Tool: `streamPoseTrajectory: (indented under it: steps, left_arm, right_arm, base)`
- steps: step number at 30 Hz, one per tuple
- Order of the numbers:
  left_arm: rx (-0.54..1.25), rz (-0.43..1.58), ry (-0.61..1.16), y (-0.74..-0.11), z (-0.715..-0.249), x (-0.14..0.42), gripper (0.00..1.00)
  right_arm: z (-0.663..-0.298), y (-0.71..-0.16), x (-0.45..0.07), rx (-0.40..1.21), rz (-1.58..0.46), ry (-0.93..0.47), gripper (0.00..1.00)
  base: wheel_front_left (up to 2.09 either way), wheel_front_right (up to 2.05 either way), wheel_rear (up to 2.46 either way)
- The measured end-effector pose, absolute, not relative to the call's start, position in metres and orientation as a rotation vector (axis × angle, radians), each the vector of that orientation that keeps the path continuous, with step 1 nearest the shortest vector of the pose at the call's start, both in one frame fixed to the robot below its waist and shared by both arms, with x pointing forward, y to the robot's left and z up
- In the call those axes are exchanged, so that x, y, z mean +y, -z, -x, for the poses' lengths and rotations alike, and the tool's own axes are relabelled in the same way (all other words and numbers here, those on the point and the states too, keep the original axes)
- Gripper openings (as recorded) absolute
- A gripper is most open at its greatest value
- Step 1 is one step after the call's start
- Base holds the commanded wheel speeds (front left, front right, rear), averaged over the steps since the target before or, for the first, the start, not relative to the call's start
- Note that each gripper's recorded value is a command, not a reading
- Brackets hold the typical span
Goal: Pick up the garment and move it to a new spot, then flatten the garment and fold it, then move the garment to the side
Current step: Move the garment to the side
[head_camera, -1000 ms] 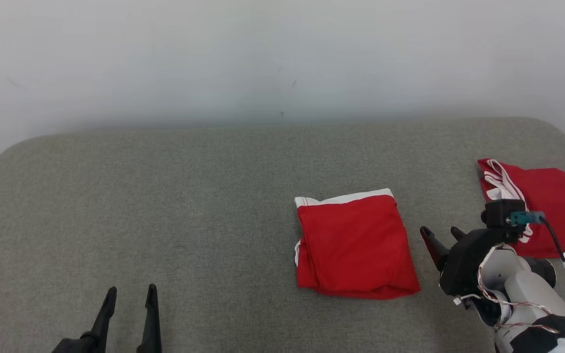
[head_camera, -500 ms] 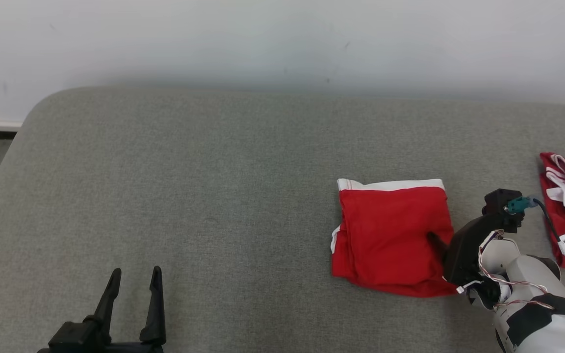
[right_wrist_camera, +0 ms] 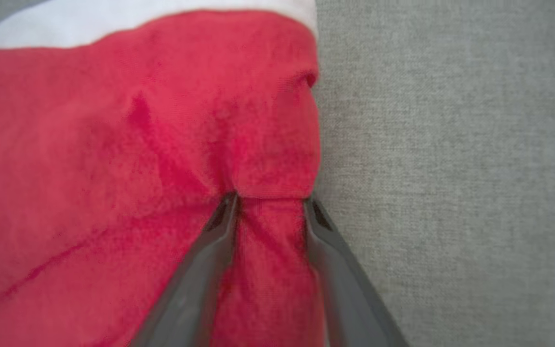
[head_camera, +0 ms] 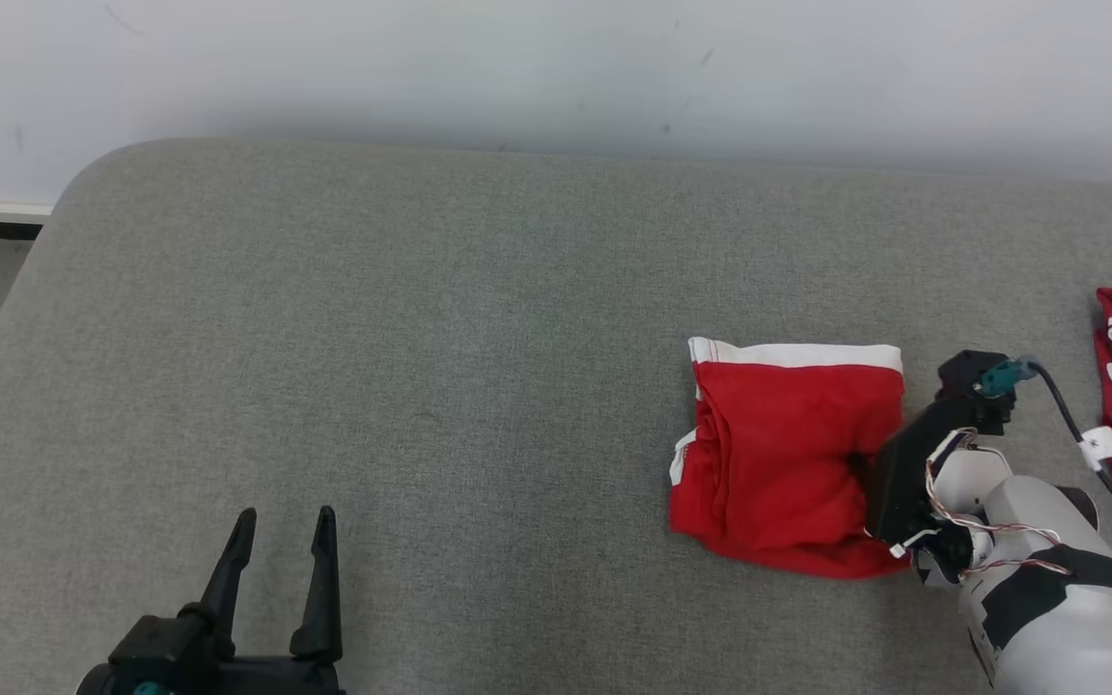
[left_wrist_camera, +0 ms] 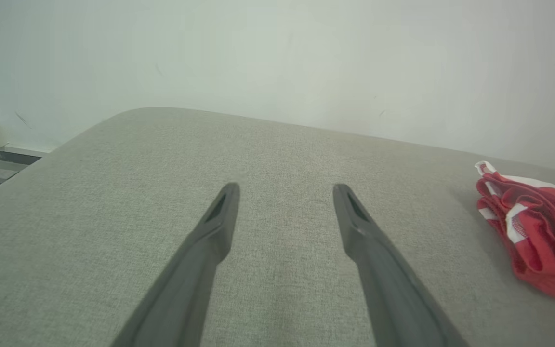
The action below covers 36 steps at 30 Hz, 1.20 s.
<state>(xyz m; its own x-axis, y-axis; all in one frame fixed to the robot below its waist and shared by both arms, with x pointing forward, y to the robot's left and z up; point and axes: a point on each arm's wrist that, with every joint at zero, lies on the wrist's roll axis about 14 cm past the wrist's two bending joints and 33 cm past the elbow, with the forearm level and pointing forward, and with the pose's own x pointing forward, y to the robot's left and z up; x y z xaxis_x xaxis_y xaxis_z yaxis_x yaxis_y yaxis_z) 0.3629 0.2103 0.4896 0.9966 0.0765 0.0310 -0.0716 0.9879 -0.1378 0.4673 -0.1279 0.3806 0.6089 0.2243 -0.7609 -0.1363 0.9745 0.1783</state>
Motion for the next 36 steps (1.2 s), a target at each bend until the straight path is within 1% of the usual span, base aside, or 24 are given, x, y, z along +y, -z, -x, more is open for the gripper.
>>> streamPoseTrajectory:
  steps: [3,7,11,12,17,22,27,29,36]
  left_arm:
    - [-0.044,0.141,-0.068,-0.492,-0.365,0.208,1.0]
    - [-0.055,0.145,-0.062,-0.495,-0.369,0.205,1.0]
    - [-0.068,0.156,-0.039,-0.499,-0.376,0.198,1.0]
    - [-0.068,0.156,-0.039,-0.499,-0.376,0.198,1.0]
    - [-0.083,0.175,0.008,-0.504,-0.389,0.182,1.0]
    - [-0.097,0.185,0.074,-0.508,-0.405,0.16,1.0]
    - [-0.115,0.184,0.137,-0.513,-0.425,0.14,1.0]
    - [-0.117,0.181,0.16,-0.512,-0.433,0.133,1.0]
    - [-0.097,0.171,0.238,-0.497,-0.459,0.107,1.0]
  right_arm:
    - [-0.469,-0.384,-0.128,0.886,-0.041,-0.226,0.0]
    - [-0.475,-0.397,-0.135,0.859,0.096,-0.25,0.0]
    - [-0.493,-0.429,-0.144,0.784,0.236,-0.268,0.0]
    - [-0.493,-0.429,-0.144,0.784,0.236,-0.268,0.0]
    - [-0.506,-0.468,-0.16,0.701,0.337,-0.27,0.0]
    - [-0.511,-0.497,-0.188,0.655,0.361,-0.236,0.0]
    - [-0.513,-0.514,-0.231,0.641,0.405,-0.165,0.0]
    - [-0.514,-0.517,-0.242,0.641,0.395,-0.149,0.0]
    - [-0.514,-0.507,-0.298,0.68,0.453,-0.056,0.0]
  base:
    - [0.0,0.0,0.0]
    - [0.0,0.0,0.0]
    - [0.0,0.0,0.0]
    - [0.0,0.0,0.0]
    - [0.0,0.0,0.0]
    - [0.0,0.0,0.0]
    - [0.0,0.0,0.0]
    - [0.0,0.0,0.0]
    - [0.0,0.0,0.0]
